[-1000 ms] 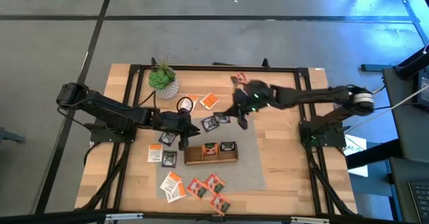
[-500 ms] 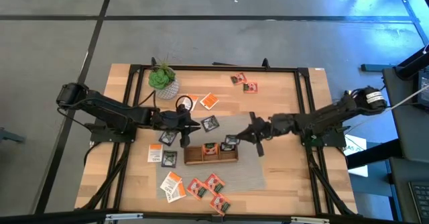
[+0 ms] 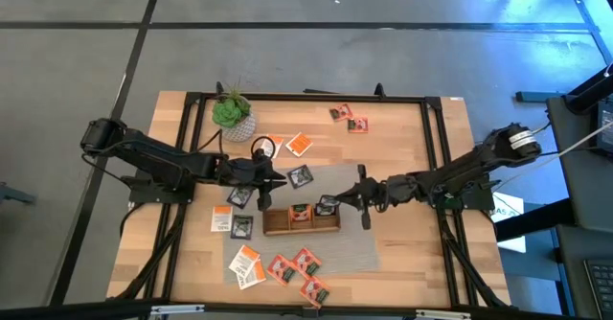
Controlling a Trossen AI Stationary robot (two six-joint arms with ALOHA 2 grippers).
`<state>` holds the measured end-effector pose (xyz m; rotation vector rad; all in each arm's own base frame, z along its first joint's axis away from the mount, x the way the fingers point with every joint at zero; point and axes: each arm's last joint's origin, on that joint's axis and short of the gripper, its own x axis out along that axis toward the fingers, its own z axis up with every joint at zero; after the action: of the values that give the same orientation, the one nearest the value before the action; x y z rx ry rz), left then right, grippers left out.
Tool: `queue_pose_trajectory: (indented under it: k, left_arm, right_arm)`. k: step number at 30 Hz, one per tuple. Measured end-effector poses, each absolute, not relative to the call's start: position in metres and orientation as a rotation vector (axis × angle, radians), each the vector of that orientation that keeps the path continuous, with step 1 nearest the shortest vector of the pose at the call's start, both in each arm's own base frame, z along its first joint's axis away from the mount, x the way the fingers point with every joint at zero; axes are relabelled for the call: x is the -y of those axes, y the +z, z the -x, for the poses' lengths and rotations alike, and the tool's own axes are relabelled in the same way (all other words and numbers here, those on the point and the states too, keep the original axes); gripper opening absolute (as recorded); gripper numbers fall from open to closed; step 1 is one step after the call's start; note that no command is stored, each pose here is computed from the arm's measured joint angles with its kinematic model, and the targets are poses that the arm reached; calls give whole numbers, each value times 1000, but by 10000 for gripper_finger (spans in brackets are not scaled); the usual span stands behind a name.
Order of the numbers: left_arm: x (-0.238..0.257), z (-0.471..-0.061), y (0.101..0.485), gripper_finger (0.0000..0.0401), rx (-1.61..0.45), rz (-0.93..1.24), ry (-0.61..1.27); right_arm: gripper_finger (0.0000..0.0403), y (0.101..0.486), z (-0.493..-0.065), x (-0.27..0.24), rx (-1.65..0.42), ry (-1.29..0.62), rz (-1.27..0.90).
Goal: Pick & Place Tea
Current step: Put the purple tea bag into the right section of the wooden organizer
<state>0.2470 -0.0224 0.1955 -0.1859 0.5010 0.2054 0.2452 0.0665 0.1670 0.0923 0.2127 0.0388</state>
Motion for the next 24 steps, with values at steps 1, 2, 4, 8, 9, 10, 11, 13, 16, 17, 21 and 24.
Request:
queue_pose_trajectory:
  k: [1, 2, 4, 8, 9, 10, 11, 13, 16, 17, 21, 24]
  left_arm:
    - [22, -247, 195, 70, -501, 186, 205]
    - [22, -247, 195, 70, -501, 186, 205]
    - [22, -247, 195, 70, -501, 186, 205]
    - [22, -247, 195, 70, -503, 186, 206]
    - [22, -247, 195, 70, -502, 186, 206]
    - [22, -247, 195, 69, -502, 186, 205]
    - [22, -247, 195, 69, -502, 186, 205]
    - [22, -247, 195, 68, -503, 186, 206]
    - [22, -247, 195, 70, -503, 186, 206]
    - [22, -247, 195, 70, -503, 186, 206]
    - [22, -247, 195, 68, -503, 186, 205]
    - [22, -247, 195, 67, -503, 186, 205]
  right_arm:
    - [12, 164, -247, -67, -214, 42, -91]
    - [12, 162, -248, -68, -212, 46, -92]
    - [12, 156, -250, -69, -226, 56, -88]
    - [12, 144, -253, -69, -264, 58, -61]
    - [12, 141, -254, -70, -271, 58, -54]
    - [12, 139, -254, -70, -274, 59, -50]
    - [12, 137, -255, -70, -274, 59, -45]
    - [12, 135, -256, -70, -271, 61, -30]
    - [12, 129, -257, -71, -291, 61, -18]
    - [12, 127, -257, -71, -298, 60, -18]
    - [12, 121, -258, -71, -323, 58, -11]
    - [12, 119, -258, -71, -329, 59, -7]
